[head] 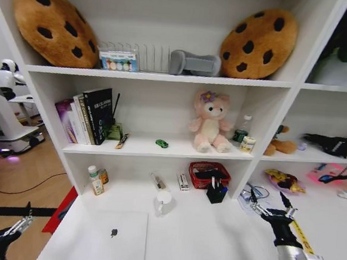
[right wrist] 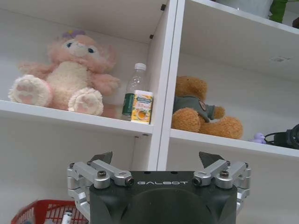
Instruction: Organize the objects on the table.
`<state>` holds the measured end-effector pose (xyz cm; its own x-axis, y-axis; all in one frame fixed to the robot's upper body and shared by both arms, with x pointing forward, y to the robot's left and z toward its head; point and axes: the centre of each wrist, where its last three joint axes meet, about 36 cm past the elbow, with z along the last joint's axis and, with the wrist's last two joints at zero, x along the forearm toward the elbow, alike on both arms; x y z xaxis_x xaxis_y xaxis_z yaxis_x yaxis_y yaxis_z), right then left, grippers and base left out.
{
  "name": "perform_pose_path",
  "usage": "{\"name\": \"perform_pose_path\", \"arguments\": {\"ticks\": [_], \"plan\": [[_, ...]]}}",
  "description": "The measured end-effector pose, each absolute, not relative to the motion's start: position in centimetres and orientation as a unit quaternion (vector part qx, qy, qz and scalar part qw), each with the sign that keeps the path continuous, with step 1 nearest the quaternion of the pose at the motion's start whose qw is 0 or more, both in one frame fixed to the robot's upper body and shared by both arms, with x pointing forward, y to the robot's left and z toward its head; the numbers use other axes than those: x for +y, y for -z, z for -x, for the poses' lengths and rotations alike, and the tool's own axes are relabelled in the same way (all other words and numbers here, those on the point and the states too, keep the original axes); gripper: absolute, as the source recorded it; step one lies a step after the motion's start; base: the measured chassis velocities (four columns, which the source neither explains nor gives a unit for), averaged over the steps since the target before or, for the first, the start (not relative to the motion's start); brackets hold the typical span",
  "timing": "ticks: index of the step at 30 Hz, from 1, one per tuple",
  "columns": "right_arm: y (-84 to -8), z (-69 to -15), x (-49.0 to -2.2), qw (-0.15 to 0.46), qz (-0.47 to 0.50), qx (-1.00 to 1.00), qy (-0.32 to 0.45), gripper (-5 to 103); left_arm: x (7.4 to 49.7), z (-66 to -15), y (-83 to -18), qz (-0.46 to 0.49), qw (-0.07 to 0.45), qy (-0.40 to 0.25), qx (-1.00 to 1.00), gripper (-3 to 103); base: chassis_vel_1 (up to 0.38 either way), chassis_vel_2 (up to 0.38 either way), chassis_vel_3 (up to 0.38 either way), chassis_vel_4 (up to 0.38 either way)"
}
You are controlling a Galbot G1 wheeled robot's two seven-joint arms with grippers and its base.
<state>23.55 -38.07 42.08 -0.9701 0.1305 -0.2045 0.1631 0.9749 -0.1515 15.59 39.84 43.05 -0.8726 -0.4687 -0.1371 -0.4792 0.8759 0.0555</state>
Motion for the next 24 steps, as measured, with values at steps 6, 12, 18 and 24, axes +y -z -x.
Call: {"name": "perform_pose_path", "arguments": {"ticks": [6,12,18,24], "plan": [[-42.08,-23.54,-38.08,0.097,-0.074,0.989,0.084,100,39.83,-15.59,-43.05,0.245,0.060,-0.044,0.967,100,-0.083,-0.067,0.051,0.052],[-42.09,-23.55,-38.08,0.097,-0.074,0.989,0.084,100,39.84,-15.59,-43.05,0.245,0.060,-0.044,0.967,100,0.037,-0.014,-0.038,0.016],[-42.08,-23.55,-38.07,0.097,-0.074,0.989,0.084,100,39.84,-15.59,-43.06,0.245,0.060,-0.044,0.967,100,0.126,-0.090,-0.146,0.105],[-42.08,-23.54,-38.07,0.097,-0.074,0.989,0.084,100,39.84,-15.59,-43.06,0.245,0.060,-0.044,0.967,100,0.163,-0.165,-0.155,0.200]]}}
